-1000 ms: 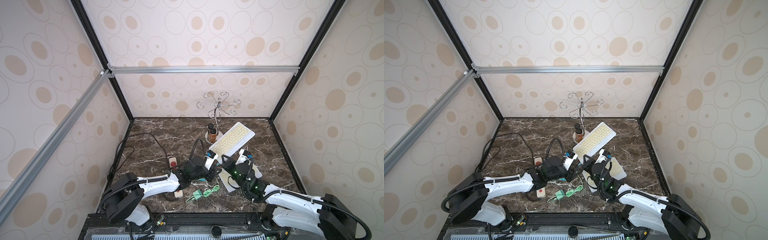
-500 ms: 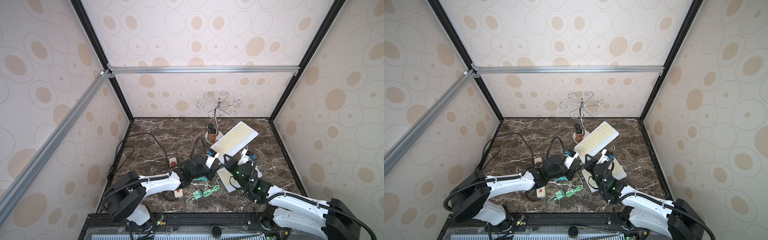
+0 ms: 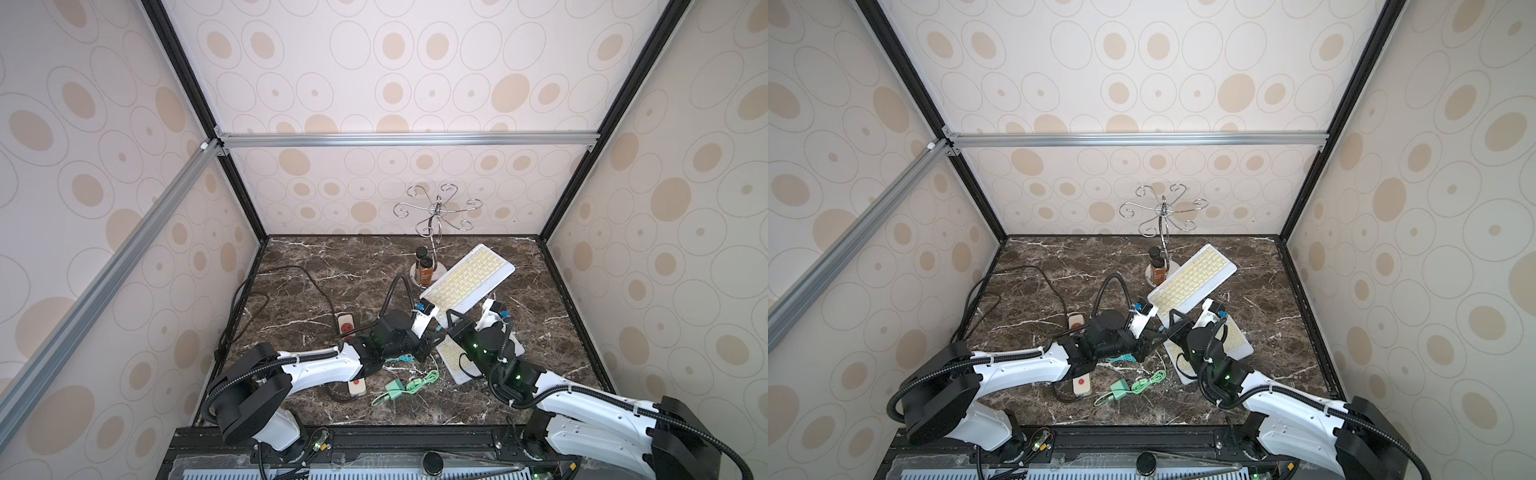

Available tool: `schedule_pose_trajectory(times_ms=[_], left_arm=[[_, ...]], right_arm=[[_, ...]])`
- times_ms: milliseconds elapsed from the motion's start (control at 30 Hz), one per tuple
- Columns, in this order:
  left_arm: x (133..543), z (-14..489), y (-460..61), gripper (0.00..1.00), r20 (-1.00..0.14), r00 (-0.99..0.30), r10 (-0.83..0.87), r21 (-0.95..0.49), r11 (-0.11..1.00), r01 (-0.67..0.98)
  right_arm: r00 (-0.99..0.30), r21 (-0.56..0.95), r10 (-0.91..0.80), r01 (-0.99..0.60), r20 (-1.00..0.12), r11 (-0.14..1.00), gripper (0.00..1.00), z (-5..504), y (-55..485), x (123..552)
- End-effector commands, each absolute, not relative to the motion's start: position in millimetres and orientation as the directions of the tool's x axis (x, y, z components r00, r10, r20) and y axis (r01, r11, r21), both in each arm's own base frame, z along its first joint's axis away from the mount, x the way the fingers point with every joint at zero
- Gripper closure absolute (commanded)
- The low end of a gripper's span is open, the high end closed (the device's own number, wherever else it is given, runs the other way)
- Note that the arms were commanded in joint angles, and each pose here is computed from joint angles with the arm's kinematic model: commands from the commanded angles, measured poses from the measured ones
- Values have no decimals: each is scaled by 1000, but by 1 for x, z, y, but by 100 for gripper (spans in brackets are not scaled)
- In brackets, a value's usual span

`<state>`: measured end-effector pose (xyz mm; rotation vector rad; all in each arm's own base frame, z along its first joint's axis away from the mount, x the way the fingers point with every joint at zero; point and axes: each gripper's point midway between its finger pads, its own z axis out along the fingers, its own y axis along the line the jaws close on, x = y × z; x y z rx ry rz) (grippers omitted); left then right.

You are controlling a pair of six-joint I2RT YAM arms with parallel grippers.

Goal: Unplug the wireless keyboard
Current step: Remove the power cord from the keyboard.

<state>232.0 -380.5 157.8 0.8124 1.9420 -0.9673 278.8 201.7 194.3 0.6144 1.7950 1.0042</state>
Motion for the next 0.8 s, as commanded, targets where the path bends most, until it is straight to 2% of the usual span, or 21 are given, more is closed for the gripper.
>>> schedule_pose_trajectory(times_ms=[0,133,267,333,433,533,633,767], left_arm=[[230,184,-397,75,-889,-435,147,-335,441,833],[231,184,-397,85,-889,-433,148,-331,446,832],[232,184,-396,90,-889,-433,148,-328,452,829],[233,184,-396,87,-889,-432,148,-326,458,827],[237,184,-394,72,-892,-429,146,-316,479,819],[240,185,-392,66,-896,-420,144,-301,496,814],[241,186,-393,66,-897,-417,147,-299,494,816],[239,187,-395,76,-896,-418,150,-303,482,822]], right_arm=[[-417,870,780,-60,-468,490,100,208,207,276],[-416,870,780,-60,-467,489,100,209,208,276],[-421,870,778,-59,-467,490,100,207,210,276],[-426,871,776,-61,-464,488,100,208,211,275],[-428,873,777,-63,-461,484,100,209,211,275],[-438,877,776,-64,-454,477,100,208,213,272],[-449,881,773,-72,-448,468,100,210,215,270],[-439,877,776,-65,-453,476,100,209,213,270]])
